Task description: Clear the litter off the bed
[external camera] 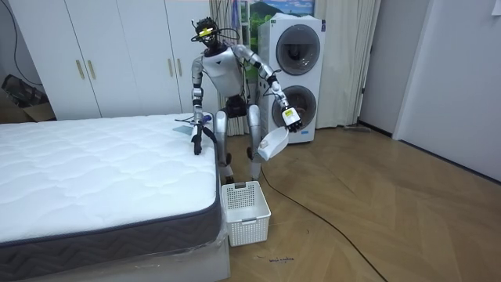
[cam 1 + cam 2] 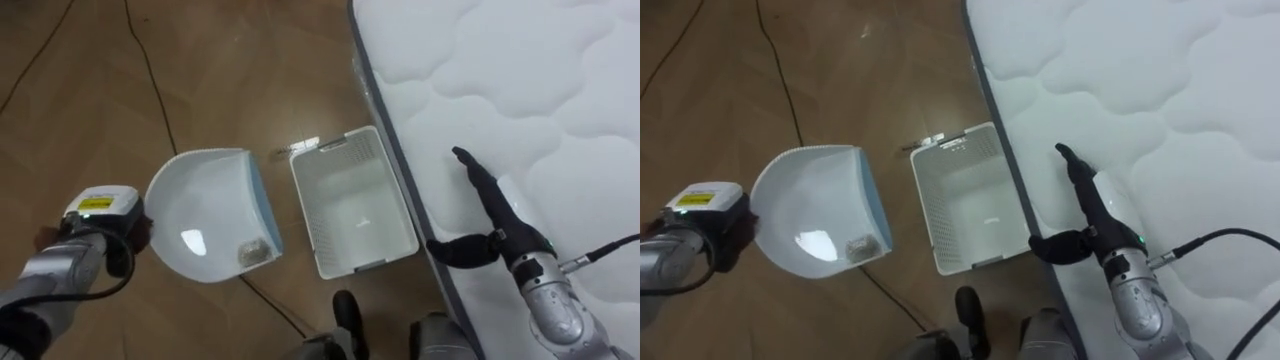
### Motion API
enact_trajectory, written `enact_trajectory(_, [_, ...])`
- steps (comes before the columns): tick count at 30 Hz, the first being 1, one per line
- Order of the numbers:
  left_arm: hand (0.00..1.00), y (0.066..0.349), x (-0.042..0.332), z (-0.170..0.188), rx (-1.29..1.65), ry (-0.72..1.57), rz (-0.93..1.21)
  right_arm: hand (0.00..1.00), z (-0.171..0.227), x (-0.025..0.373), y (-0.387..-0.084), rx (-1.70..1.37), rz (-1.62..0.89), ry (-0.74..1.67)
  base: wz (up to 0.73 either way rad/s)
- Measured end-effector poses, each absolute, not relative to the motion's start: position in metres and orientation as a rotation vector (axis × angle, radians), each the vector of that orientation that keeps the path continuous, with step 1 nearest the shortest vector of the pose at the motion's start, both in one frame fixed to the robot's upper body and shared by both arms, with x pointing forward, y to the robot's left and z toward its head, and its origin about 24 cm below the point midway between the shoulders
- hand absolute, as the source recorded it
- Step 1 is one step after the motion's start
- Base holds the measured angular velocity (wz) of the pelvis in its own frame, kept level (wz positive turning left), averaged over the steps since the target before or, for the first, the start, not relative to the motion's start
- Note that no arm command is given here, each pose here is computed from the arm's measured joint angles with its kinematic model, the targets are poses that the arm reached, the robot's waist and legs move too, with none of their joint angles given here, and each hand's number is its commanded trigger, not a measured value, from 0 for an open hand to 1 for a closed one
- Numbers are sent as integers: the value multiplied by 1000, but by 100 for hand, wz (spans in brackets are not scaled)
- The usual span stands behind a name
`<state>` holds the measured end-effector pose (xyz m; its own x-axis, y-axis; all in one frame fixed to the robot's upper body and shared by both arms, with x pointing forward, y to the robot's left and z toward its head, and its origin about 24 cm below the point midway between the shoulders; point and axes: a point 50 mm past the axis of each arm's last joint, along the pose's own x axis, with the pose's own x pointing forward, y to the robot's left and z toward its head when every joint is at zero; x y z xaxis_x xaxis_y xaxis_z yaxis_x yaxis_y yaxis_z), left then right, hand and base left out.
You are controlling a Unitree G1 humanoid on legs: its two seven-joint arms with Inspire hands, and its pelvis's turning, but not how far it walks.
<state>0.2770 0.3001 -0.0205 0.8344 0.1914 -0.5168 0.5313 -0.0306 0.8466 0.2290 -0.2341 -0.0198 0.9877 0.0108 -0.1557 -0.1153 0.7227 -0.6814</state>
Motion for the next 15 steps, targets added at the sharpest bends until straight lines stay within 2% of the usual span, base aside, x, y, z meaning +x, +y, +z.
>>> enact_trajectory(15, [100,309,271,-25,1604,666,-328,0,-19,233,-231,-763,91,150,1])
